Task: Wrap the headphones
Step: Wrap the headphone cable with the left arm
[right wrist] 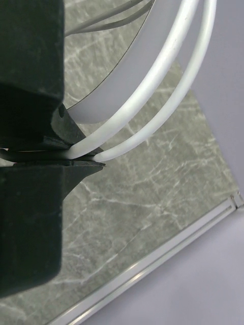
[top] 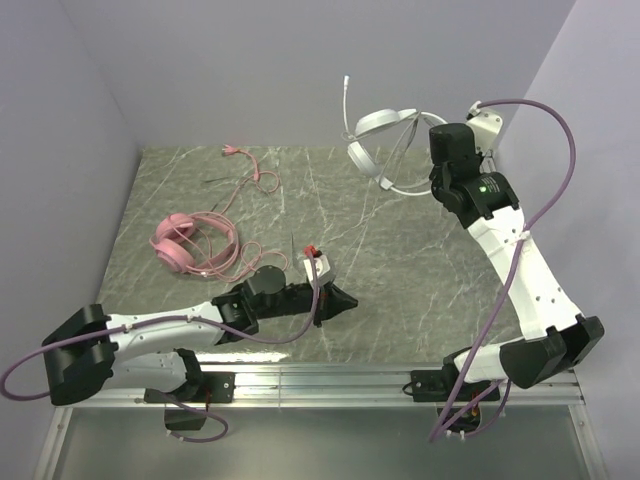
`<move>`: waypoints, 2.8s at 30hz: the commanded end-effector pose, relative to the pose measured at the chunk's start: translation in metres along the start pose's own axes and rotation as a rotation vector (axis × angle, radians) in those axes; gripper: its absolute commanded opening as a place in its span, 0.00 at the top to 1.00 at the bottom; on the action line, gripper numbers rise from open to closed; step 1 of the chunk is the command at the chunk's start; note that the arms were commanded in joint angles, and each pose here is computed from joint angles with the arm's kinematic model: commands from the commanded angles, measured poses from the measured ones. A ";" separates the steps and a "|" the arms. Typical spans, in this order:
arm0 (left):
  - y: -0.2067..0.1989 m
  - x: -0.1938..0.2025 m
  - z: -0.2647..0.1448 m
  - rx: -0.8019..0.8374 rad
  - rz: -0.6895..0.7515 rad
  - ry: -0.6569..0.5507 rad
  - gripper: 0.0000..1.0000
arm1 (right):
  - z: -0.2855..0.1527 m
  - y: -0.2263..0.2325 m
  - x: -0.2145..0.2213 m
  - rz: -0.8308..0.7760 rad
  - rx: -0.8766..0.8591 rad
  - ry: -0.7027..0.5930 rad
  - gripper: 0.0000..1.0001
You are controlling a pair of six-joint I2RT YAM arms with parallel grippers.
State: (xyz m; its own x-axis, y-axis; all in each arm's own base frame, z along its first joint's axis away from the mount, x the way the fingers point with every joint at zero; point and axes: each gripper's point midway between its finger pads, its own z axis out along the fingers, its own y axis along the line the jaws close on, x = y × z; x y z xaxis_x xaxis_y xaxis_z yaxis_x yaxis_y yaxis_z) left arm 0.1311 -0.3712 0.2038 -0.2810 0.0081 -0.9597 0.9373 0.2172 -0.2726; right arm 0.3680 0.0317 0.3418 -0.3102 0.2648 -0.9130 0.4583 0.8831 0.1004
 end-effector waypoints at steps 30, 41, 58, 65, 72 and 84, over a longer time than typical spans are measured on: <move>0.099 -0.168 -0.073 -0.805 0.664 -0.045 1.00 | 0.009 -0.015 0.104 -0.159 0.084 0.066 1.00; 0.139 -0.209 -0.069 -0.862 0.860 -0.060 0.99 | -0.003 -0.006 0.120 -0.221 0.015 0.097 1.00; 0.177 -0.231 -0.027 -0.567 1.125 -0.033 0.99 | -0.032 0.026 0.150 -0.302 -0.174 0.145 1.00; 0.191 -0.238 -0.029 -0.460 1.198 -0.014 1.00 | -0.056 0.043 0.160 -0.337 -0.319 0.128 1.00; 0.181 -0.243 -0.018 -0.235 1.140 -0.019 1.00 | -0.067 0.046 0.162 -0.366 -0.373 0.129 1.00; 0.186 -0.232 -0.016 -0.043 0.847 -0.115 0.98 | -0.113 0.062 0.141 -0.281 -0.665 0.070 1.00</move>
State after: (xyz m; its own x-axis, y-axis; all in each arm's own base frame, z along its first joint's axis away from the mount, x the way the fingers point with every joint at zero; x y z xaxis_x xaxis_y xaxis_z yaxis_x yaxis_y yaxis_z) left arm 0.3691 -0.3113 0.3427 0.5200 0.1940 -0.8319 0.8038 0.2183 0.5534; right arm 0.2693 0.1441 0.2453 -0.4440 0.0091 -0.8960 -0.0893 0.9945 0.0544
